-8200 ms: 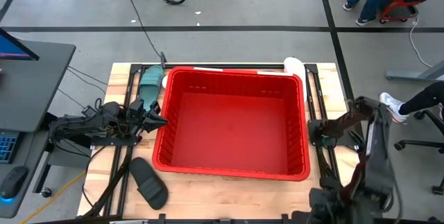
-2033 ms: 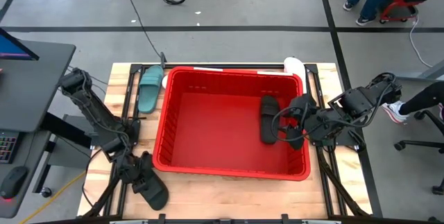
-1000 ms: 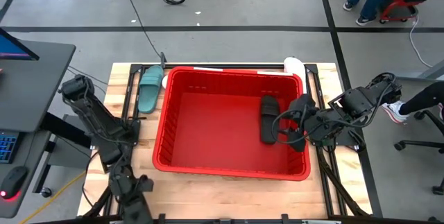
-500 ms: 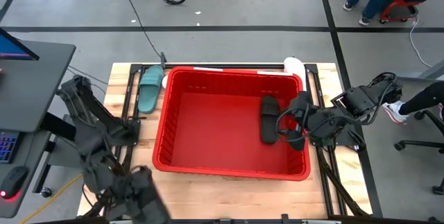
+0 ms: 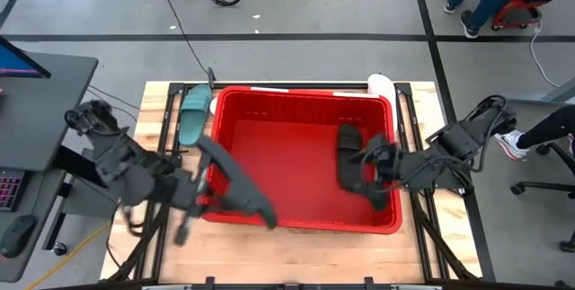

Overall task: Pick and place slides into bin
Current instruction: Stack the black slide on top of the black slide in the red bin

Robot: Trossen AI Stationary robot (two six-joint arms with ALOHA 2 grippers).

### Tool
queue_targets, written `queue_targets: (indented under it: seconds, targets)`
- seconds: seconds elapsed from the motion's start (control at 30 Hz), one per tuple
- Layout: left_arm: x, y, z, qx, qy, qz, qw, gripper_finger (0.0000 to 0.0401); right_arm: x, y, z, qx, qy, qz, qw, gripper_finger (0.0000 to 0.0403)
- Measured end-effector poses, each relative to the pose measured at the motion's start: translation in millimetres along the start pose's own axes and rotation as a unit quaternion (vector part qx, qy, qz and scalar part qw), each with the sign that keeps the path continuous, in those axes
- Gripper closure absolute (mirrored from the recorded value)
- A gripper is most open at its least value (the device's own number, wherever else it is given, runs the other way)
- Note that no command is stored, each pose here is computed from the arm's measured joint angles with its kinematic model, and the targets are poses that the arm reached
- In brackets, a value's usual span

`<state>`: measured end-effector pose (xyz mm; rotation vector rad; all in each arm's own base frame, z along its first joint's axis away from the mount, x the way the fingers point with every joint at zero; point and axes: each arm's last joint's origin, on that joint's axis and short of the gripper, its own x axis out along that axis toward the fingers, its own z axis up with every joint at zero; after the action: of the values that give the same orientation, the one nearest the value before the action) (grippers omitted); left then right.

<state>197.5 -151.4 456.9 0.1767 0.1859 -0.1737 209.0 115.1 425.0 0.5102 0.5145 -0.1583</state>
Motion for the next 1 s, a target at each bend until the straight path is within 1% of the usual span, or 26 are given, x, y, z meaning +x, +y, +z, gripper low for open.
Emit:
queue_targets:
  seconds: [0.07,0.17,0.23,0.3,0.37,0.43,0.5,0.63,0.7,0.73,0.77,0.83,0.87,0.93,1.0]
  targets:
    - [17,7,-2,0.047,0.004,0.016,0.999,0.0389,8,10,-1,0.010,-0.004,0.023,1.000,0.0004]
    - [40,14,-6,0.113,0.007,0.016,0.993,0.0389,16,24,3,0.024,-0.011,0.087,0.996,0.0003]
    - [53,15,-9,0.169,0.009,0.011,0.986,0.0389,14,29,7,0.031,-0.030,0.118,0.992,0.0003]
    - [66,13,-14,0.237,0.019,0.003,0.971,0.0388,6,30,14,0.034,-0.054,0.142,0.988,0.0003]
    - [79,10,-21,0.299,0.034,-0.002,0.954,0.0386,-6,27,22,0.033,-0.077,0.158,0.984,0.0003]
    - [93,10,-27,0.336,0.044,0.004,0.941,0.0386,-16,21,29,0.027,-0.097,0.166,0.981,0.0003]
    - [107,12,-32,0.368,0.051,0.016,0.928,0.0389,-22,15,35,0.004,-0.108,0.170,0.980,0.0003]
    - [139,16,-45,0.440,0.065,0.036,0.895,0.0389,-21,8,42,-0.081,-0.130,0.151,0.977,0.0003]
    - [152,19,-51,0.477,0.076,0.051,0.874,0.0384,-18,6,43,-0.110,-0.135,0.141,0.975,0.0003]
    - [157,21,-54,0.497,0.087,0.062,0.861,0.0382,-15,5,44,-0.116,-0.134,0.137,0.975,0.0003]
    - [163,22,-58,0.522,0.103,0.069,0.844,0.0380,-12,4,46,-0.119,-0.132,0.135,0.975,0.0003]
    - [173,25,-68,0.567,0.133,0.073,0.810,0.0382,-6,2,47,-0.123,-0.122,0.139,0.975,0.0003]
    - [178,27,-72,0.584,0.145,0.070,0.795,0.0386,-2,2,47,-0.129,-0.117,0.137,0.975,0.0003]
    - [185,30,-79,0.605,0.159,0.065,0.778,0.0390,5,3,46,-0.148,-0.112,0.133,0.974,0.0003]
    - [190,35,-83,0.615,0.168,0.065,0.767,0.0390,12,5,44,-0.178,-0.106,0.127,0.970,0.0003]
